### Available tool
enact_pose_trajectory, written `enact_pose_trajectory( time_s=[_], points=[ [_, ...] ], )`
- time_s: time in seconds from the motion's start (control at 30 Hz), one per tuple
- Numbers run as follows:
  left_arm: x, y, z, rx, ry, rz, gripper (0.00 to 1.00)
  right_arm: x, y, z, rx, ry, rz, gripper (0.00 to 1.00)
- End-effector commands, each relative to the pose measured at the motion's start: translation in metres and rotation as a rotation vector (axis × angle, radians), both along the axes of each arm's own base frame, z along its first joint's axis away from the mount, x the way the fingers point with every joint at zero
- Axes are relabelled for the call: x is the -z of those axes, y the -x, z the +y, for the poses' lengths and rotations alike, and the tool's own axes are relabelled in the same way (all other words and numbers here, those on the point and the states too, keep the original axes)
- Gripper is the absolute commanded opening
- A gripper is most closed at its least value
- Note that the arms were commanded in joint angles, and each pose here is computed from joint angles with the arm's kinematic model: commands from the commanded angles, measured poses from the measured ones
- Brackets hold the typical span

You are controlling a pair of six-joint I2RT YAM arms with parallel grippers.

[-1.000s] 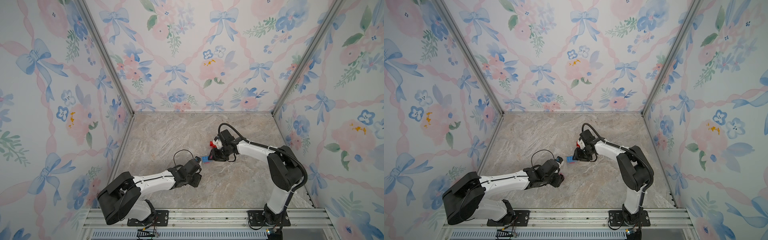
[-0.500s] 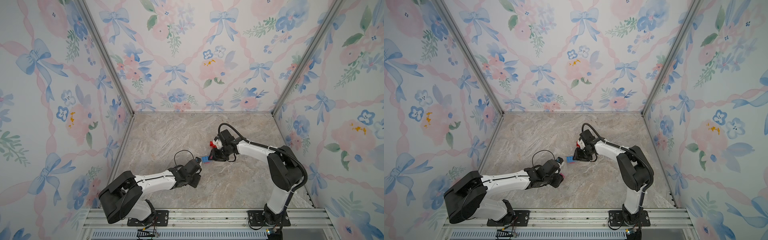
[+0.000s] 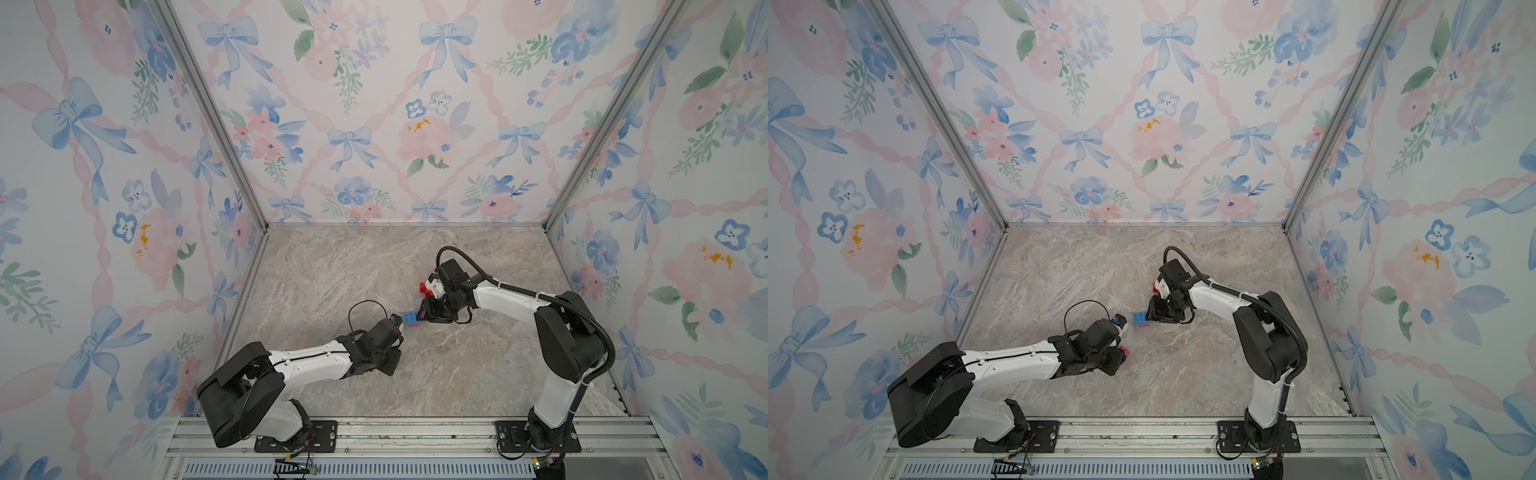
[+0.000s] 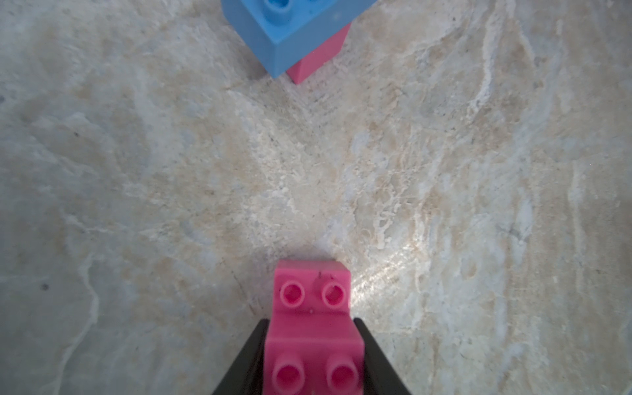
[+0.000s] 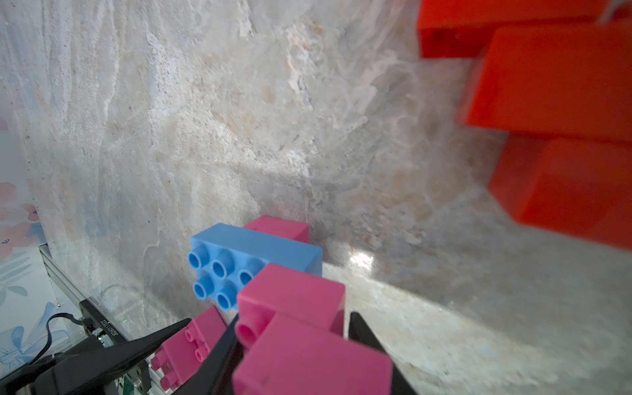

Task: Assemble the letter v with lego
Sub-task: Pick up the lego brick from the center of the board, then assemble the lego brick with the lego brick.

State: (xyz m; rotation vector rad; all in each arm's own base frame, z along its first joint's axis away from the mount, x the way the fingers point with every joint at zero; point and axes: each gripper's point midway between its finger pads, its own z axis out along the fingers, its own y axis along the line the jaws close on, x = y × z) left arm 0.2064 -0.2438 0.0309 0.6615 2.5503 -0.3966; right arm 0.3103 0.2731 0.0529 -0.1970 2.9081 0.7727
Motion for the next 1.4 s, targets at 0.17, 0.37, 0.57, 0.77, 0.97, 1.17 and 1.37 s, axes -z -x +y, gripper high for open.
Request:
enact_pose_trajectory(
  time_s=[0.17,0.37,0.57,0.77,0.97,1.17,1.37],
  points=[
    [-0.014,-0.008,-0.004,0.009,-0.002,-0.052,0.32,-0.007,0.001,0.002,-0.023,0.009,-0.012,0.48],
    [-0.049,-0.031,-0.019,0.053,0.018,-0.163,0.04,-0.007,0.001,0.003,-0.024,0.008,-0.007,0.48],
    [-0.081,-0.048,-0.026,0.187,0.037,-0.255,0.0,-0.008,0.001,0.002,-0.024,0.011,-0.01,0.48],
    [-0.096,-0.067,-0.017,0.317,0.064,-0.274,0.0,-0.01,-0.001,0.005,-0.038,0.012,-0.026,0.48],
    [-0.086,-0.08,-0.013,0.499,-0.052,-0.242,0.0,-0.014,0.001,0.006,-0.056,0.013,-0.031,0.48],
    [-0.089,-0.093,-0.001,0.562,-0.148,-0.283,0.0,-0.011,0.002,0.002,-0.061,0.016,-0.022,0.48],
    [-0.094,-0.089,-0.004,0.638,-0.143,-0.293,0.0,-0.014,0.0,0.005,-0.057,0.001,-0.031,0.48]
  ],
)
